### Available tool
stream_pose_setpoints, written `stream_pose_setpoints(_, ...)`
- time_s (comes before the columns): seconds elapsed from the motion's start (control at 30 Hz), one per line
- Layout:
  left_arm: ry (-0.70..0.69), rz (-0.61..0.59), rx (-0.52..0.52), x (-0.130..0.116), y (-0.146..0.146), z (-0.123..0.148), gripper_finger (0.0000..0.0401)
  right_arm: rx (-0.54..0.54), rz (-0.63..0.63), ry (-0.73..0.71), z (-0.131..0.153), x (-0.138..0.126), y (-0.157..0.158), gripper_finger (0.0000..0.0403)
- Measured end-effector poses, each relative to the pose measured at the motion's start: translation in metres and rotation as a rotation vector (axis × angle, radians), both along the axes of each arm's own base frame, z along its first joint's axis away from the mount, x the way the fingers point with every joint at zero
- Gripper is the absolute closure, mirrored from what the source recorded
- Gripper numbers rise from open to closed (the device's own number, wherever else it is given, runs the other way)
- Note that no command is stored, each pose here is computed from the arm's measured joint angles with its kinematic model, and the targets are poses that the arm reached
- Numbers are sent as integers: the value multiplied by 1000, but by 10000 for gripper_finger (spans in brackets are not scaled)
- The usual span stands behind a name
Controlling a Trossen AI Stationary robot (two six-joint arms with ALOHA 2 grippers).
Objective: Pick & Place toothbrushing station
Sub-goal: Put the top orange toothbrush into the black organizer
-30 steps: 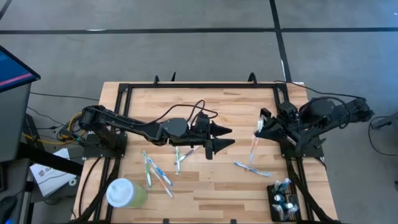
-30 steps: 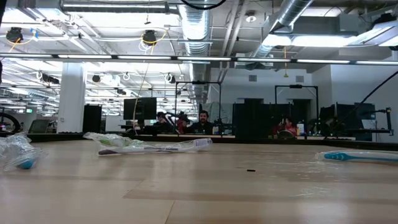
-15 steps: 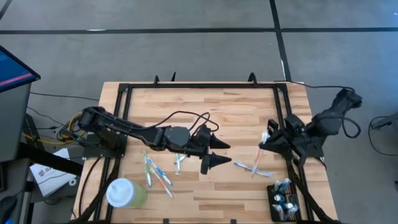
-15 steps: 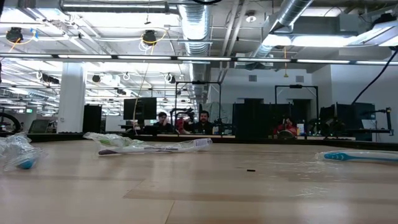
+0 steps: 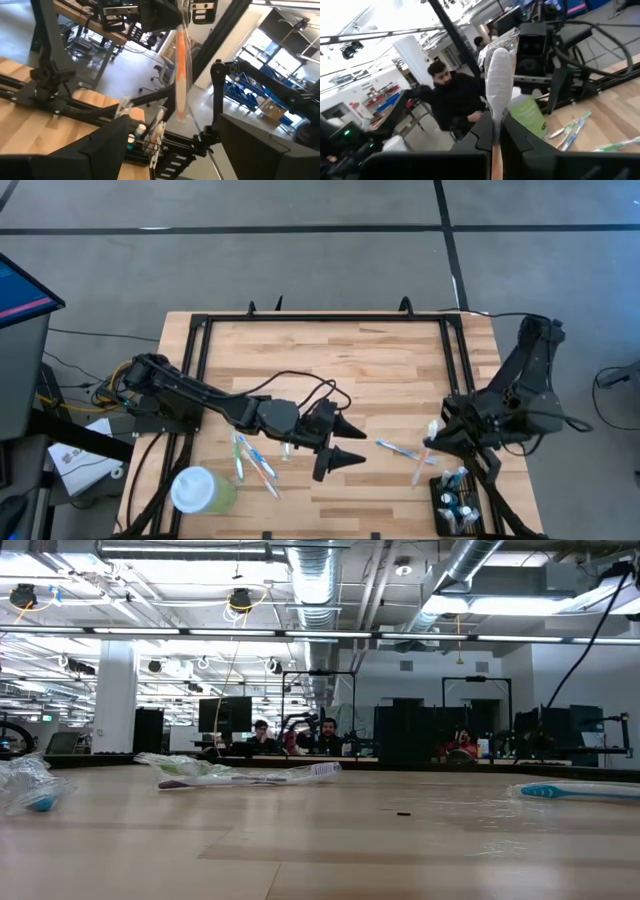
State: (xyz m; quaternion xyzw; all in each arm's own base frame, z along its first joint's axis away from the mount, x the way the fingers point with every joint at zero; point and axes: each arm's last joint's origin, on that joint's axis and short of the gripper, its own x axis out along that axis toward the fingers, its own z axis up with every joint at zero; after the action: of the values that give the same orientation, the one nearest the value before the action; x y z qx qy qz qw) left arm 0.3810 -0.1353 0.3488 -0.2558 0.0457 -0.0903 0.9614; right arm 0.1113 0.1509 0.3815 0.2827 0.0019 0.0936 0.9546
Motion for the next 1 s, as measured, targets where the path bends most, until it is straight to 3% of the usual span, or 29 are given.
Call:
stream_pose_setpoints(0.33,0,36,-1,-6,-15,0,106,6,82,6,1,-27,31,398)
stream_pose_setpoints(0.67,1,172,-42,-9,-18,0,106,-143,191,-44,21,-59,57,397)
stream_pose_setpoints(1.0,-2,278,-70,-9,-16,0,106,-345,346,-15,-1,-83,73,396)
